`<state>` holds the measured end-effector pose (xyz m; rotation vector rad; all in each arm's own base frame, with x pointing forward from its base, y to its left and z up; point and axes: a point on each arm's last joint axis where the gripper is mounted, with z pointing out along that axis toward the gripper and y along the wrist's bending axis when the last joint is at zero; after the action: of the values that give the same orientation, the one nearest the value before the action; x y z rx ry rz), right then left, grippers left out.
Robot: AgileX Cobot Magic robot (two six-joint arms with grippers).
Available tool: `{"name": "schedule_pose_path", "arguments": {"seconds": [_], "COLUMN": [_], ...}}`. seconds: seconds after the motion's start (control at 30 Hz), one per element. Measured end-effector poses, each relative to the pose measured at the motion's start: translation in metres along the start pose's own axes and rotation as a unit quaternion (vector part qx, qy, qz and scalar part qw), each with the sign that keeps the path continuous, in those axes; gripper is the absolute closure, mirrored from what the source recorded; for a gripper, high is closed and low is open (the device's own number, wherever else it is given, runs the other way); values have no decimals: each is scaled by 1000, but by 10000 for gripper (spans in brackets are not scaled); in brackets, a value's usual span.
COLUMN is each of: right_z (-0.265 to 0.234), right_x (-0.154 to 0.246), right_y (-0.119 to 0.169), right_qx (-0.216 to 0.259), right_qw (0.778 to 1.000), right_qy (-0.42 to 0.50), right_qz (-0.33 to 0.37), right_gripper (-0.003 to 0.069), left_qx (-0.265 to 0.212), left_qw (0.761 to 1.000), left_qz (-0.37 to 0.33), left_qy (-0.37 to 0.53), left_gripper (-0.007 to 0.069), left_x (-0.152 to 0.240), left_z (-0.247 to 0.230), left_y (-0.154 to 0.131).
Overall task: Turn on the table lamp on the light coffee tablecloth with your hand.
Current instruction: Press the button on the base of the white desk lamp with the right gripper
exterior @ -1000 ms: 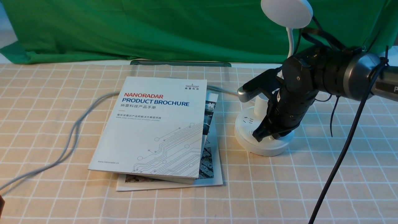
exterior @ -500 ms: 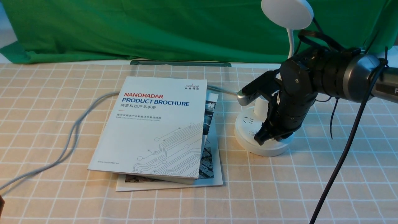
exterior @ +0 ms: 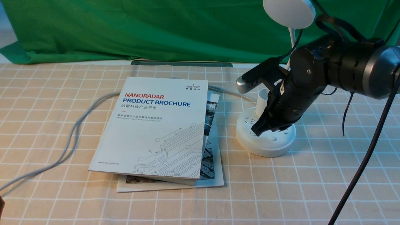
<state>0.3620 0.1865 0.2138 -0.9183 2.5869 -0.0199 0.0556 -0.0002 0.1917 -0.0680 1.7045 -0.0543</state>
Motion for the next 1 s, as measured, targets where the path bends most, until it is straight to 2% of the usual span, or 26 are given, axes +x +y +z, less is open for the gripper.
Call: {"name": "schedule_pose_path", "arguments": {"seconds": [0.57,1.0], "right_z": [22,26], "right_x": [6,4], "right_y": [0,-3], "right_qx": [-5,15], "right_qw": [999,999], "right_qy": [32,25], "right_qz": [-9,-18], "right_gripper": [629,629], "left_qx": [0,0], "left_qw": [1000,1000], "left_qz": [0,0], "left_qy": [0,0], "left_gripper": [604,604], "left_x": [0,0], "left_z": [0,0], "left_y": [0,0]}}
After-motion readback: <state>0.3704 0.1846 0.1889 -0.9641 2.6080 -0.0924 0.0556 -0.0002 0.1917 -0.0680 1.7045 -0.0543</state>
